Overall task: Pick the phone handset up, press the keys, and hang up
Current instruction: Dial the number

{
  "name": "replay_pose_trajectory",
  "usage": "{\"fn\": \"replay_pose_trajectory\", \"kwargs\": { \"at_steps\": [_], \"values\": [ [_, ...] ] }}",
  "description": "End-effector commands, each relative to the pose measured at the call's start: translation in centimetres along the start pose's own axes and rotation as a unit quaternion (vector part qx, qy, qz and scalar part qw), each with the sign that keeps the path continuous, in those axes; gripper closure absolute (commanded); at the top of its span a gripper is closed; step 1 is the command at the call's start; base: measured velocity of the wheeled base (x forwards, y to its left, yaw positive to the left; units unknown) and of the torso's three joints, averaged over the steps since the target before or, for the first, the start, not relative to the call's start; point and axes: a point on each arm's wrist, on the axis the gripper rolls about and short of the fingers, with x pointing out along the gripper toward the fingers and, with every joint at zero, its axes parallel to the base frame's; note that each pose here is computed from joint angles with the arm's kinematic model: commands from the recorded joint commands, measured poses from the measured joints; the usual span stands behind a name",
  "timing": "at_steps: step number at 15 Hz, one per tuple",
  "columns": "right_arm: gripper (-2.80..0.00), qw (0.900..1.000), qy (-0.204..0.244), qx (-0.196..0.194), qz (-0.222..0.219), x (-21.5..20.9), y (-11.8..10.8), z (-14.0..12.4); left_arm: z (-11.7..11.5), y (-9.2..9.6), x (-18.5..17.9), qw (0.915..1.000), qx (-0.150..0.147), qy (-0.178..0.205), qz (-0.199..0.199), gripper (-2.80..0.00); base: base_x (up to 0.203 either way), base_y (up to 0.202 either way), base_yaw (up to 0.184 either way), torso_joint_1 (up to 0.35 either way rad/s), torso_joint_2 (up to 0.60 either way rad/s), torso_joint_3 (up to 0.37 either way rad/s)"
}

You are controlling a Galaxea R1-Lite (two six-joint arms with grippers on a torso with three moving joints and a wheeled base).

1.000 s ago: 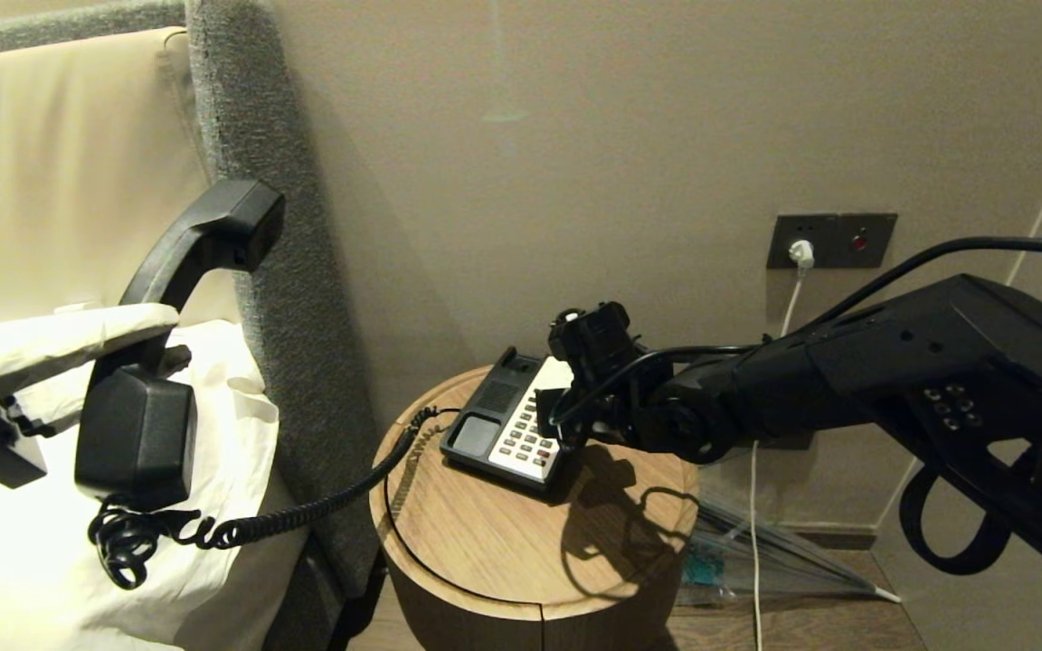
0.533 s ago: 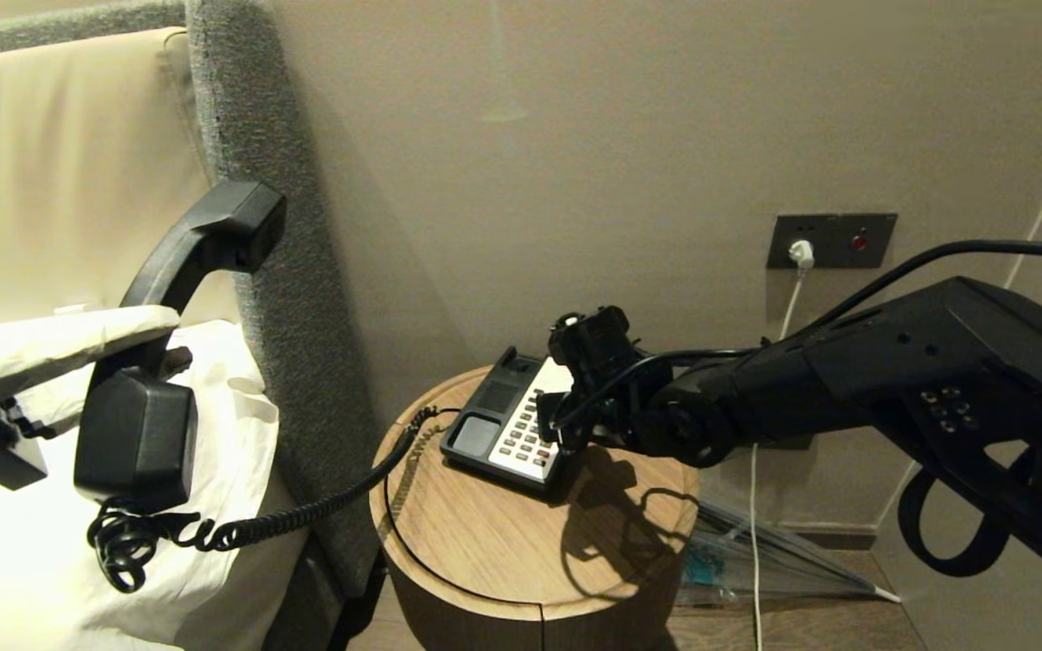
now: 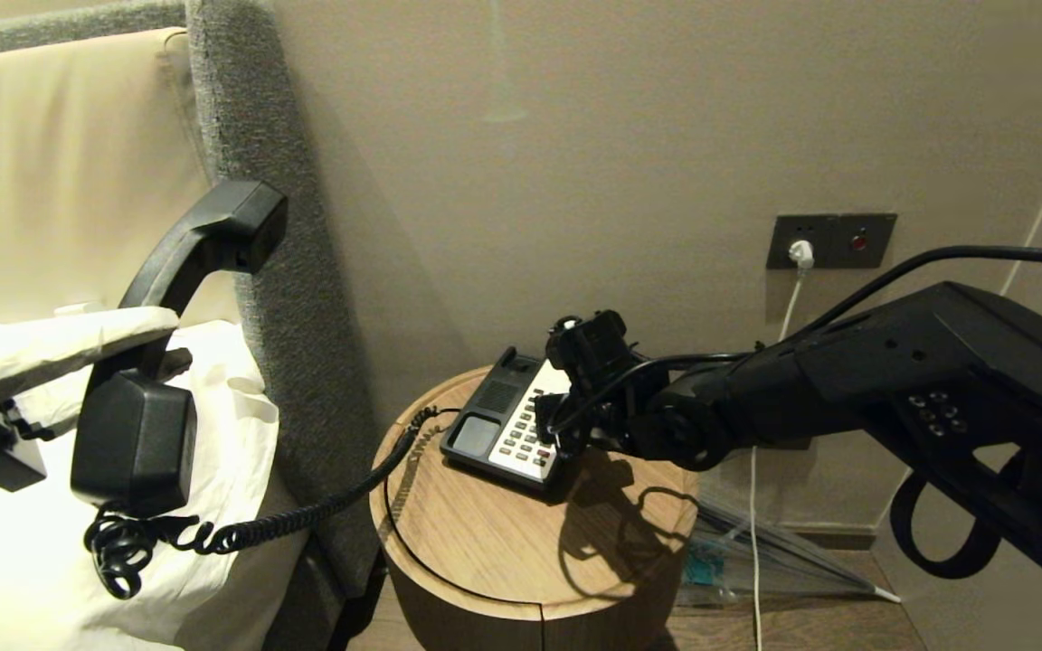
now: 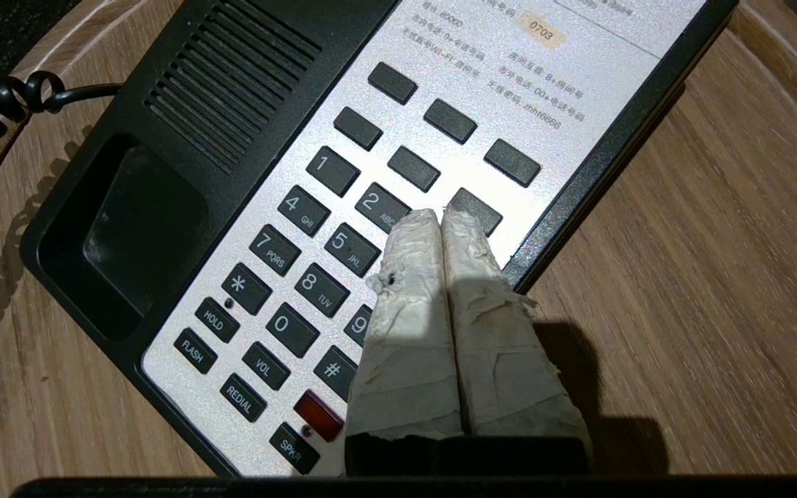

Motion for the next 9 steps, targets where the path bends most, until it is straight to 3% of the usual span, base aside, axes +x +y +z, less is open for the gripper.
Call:
{"fn": "replay_pose_trajectory", "kwargs": {
  "at_steps": [1,9],
  "values": [
    [0.00,1.000,0.003,0.000,-0.002,0.2,0.0,-0.2,0.0,0.0,0.0,1.0000,-0.002,0.002,-0.002,0.00,0.000,0.000,0.000,0.000,0.00,0.000],
    [0.00,1.000,-0.017,0.008,0.007,-1.4,0.1,1.2,-0.1,0.0,0.0,1.0000,-0.003,0.002,-0.002,0.00,0.000,0.000,0.000,0.000,0.00,0.000]
  ]
}}
